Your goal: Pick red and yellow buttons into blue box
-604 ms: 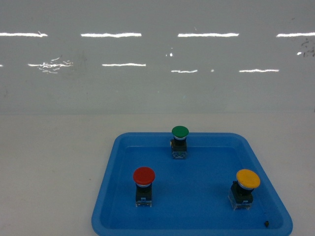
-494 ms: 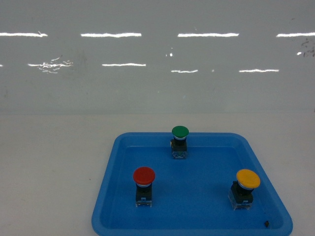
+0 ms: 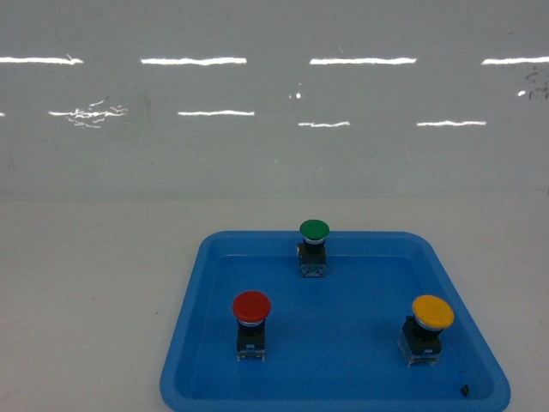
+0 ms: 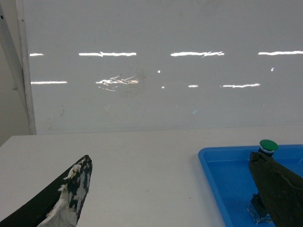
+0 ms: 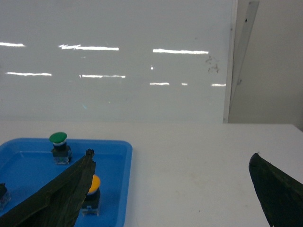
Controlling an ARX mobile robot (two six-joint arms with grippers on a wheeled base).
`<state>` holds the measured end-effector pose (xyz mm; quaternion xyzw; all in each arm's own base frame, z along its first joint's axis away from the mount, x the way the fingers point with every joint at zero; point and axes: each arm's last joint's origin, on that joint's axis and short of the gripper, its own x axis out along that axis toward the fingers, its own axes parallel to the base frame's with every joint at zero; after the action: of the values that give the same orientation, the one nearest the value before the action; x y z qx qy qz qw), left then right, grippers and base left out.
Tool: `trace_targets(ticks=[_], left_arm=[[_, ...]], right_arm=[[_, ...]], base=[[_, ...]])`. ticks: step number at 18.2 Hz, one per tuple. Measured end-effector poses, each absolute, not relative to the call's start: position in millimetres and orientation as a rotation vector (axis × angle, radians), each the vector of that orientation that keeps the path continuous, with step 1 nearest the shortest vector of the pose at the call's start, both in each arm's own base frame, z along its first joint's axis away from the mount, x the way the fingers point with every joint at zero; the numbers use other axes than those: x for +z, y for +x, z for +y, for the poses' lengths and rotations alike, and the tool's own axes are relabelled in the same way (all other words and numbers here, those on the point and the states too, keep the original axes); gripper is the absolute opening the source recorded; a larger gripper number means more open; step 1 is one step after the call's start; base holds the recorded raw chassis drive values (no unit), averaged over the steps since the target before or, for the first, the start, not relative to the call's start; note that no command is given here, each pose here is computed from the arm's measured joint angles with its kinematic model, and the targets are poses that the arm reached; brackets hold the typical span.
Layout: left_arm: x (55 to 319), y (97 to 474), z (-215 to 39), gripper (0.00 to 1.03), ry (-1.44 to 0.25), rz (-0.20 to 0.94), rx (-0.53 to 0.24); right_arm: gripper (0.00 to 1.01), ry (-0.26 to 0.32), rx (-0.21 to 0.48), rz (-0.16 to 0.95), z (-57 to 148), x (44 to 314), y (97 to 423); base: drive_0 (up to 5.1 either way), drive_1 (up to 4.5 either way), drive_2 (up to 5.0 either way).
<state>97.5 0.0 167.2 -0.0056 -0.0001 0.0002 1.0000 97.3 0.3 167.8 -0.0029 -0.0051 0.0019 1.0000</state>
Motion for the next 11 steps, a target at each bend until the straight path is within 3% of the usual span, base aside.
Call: trace_targets(ticks=[4,8,9,10,11], left_arm=[[173,112,-9,0.98,0.029,-0.039,0.007],[170,157,-31,0.98,0.104,0.086,-0.066],[178,197,-46,0.98,0.122,0.158,-0.074],[174,233,-65,0.98,0.158,0.24,-0.099],[174,244,-71,0.98,0.17,0.255,-0.108]], right_arm=[[0.98,-0.033,0.06,-0.038,6,173,113],[0.98,-0.057,0.143,0.028,15,163,152],[0.98,-0.058,0.169,0.036,21,163,193],[0.98,-0.066,0.218,0.162,33,150,239],[0.98,-0.07,0.265,0.236,39,142,250]], base=[[0.0,0.0,0.0],[0.0,0.0,0.0],[0.0,0.0,0.0],[0.0,0.0,0.0],[0.0,0.0,0.0]])
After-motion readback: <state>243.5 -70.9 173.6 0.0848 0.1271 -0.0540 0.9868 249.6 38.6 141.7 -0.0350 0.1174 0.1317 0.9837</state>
